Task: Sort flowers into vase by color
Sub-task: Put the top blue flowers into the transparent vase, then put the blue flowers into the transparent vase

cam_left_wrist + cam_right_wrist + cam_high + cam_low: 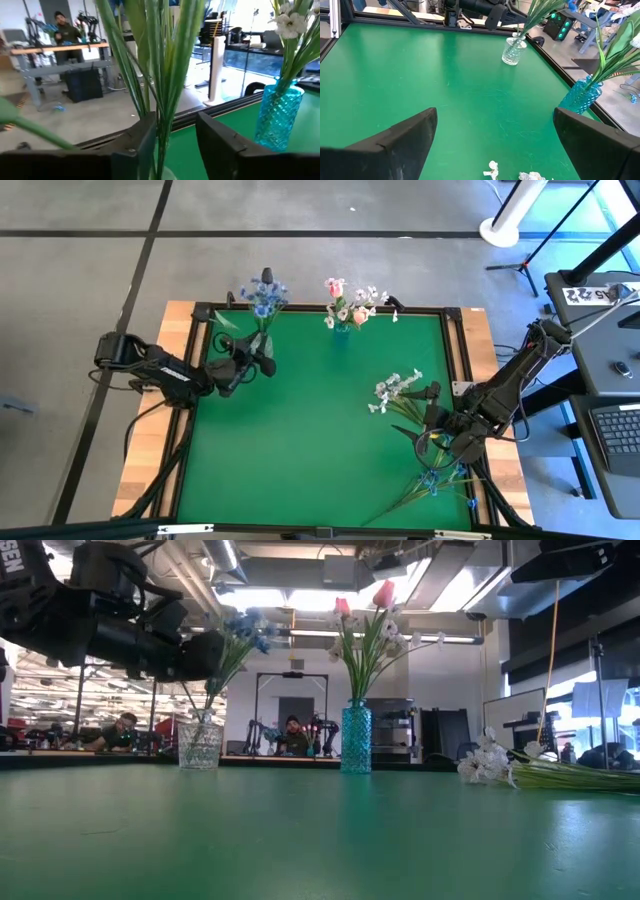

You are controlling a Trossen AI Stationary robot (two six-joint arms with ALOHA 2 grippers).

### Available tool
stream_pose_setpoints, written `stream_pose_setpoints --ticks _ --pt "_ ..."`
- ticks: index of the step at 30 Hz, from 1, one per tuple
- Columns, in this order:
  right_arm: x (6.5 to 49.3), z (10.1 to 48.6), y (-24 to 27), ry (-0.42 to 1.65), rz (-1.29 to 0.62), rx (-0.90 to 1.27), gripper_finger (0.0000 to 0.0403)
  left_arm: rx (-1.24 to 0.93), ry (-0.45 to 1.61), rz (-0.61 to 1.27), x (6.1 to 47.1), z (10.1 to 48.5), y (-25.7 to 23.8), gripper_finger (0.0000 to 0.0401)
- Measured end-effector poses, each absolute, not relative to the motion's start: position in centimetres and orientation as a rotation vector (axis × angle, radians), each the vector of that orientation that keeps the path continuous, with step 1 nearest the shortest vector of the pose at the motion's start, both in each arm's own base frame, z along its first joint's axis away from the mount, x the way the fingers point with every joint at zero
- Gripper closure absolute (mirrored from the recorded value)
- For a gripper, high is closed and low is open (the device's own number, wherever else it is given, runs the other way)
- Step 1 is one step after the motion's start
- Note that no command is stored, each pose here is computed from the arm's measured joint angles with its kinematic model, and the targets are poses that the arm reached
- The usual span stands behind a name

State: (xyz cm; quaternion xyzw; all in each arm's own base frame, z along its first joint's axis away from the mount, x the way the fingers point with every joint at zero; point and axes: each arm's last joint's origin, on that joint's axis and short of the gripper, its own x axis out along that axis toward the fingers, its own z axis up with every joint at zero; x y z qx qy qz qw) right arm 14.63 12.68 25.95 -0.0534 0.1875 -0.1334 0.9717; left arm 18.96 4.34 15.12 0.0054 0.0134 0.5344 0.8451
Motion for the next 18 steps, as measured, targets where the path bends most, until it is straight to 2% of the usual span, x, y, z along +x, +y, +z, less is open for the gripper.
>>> stream_pose_setpoints --ticks 10,18 --pt "14.6 26.0 12.7 0.379 -0.269 -0.108 0.0006 0.114 0.087 1.193 18.9 15.2 1.6 0.0195" --pt "14.6 26.0 12.7 0.379 -0.269 -0.108 0.0006 0.131 0.067 1.125 20.1 16.9 -1.5 0.0176"
